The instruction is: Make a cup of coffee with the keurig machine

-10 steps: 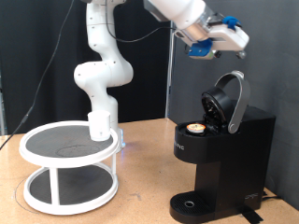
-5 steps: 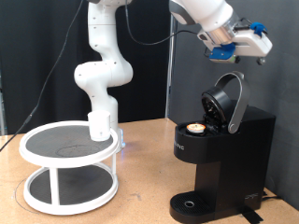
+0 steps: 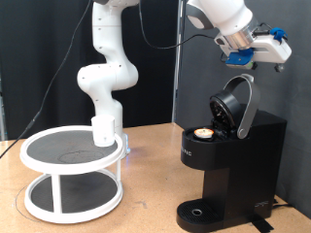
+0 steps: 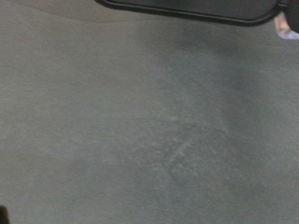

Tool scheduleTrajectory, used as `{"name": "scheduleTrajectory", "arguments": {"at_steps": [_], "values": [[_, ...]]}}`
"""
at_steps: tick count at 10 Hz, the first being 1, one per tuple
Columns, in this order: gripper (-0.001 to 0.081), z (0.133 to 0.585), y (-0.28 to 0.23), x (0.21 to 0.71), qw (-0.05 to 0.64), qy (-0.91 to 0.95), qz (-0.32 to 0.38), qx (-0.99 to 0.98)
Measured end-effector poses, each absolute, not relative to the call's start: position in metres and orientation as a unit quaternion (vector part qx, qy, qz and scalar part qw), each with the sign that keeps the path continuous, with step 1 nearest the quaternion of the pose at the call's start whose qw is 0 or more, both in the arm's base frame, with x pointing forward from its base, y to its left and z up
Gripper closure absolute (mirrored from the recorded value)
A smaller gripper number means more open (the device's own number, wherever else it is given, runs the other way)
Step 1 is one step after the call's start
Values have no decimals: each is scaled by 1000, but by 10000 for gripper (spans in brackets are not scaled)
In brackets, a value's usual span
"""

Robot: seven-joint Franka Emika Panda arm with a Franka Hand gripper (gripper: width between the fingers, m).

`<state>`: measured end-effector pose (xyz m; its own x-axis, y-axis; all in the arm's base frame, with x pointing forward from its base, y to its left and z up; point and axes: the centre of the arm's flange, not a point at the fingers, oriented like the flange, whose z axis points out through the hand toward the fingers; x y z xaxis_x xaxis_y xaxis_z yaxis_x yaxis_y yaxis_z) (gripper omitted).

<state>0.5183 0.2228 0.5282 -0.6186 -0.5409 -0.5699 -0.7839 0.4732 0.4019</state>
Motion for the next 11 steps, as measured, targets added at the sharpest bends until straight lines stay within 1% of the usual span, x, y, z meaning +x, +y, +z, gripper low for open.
{"name": "scheduleTrajectory", "arguments": {"at_steps": [1,2,3,4,5,6,7,8,9,11], "values": [[97,529,222,520,191,840,319,-396],[97,529,221,520,190,841,314,-397],[271,528,220,520,186,843,309,-398],[271,527,220,520,180,846,305,-397],[454,525,218,519,174,850,301,-396],[591,523,216,520,171,852,298,-395],[591,520,213,520,166,853,295,-396],[754,518,210,520,162,855,293,-396],[790,514,206,519,159,858,290,-394],[801,508,199,518,155,862,287,-388]]}}
